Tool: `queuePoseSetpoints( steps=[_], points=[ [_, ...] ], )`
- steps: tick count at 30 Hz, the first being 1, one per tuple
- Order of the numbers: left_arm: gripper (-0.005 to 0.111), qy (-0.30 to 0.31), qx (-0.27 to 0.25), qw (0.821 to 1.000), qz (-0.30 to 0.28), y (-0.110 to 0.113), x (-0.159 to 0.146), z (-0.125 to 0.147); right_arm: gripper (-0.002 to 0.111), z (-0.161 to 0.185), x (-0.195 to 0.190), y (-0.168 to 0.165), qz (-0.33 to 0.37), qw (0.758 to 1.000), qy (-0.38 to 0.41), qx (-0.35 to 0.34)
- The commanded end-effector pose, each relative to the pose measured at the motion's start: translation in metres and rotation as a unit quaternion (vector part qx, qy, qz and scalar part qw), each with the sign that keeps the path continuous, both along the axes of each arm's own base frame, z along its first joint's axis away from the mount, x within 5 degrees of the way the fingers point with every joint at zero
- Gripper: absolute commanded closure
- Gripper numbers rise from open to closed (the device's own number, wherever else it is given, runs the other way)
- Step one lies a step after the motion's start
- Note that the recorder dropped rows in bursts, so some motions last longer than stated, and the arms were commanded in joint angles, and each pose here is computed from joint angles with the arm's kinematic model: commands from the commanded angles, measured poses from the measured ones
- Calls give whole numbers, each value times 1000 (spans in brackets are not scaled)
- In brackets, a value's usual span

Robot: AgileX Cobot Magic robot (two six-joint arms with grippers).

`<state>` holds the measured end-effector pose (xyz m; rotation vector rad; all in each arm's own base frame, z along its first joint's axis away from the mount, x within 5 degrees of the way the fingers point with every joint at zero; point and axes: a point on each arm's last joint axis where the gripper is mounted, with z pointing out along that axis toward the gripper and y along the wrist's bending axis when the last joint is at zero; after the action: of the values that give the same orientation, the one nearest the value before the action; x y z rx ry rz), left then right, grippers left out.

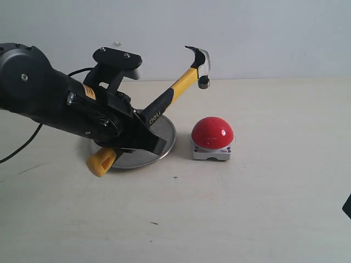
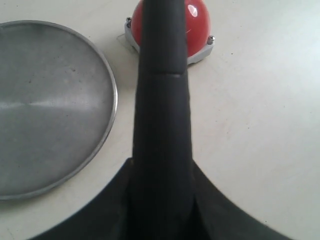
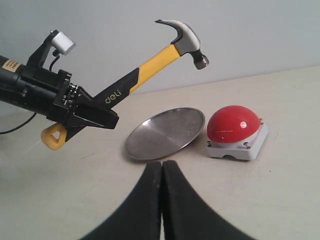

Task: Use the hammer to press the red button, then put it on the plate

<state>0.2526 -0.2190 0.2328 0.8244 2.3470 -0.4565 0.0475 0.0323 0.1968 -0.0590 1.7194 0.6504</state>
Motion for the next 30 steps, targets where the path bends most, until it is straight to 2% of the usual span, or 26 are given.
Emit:
queuePoseSetpoints(
  steps=[1,5,11,24,30],
  points=[
    [107,-21,-23,999,14,-6,8,2,108,-2,0,0,2,1000,-1,-8],
    [107,-13,-13,1000,17,-10,13,-13,108,-2,0,0,2,1000,-1,-8],
    [107,-20,-12,1000,15,-11,16,-16,108,-2,0,0,2,1000,-1,-8],
    [107,-110,-73,991,15,2,1,47,108,-2,0,0,2,1000,-1,-8],
    [107,-145,-98,984,23,5,0,63,108,-2,0,0,2,1000,-1,-8]
  ],
)
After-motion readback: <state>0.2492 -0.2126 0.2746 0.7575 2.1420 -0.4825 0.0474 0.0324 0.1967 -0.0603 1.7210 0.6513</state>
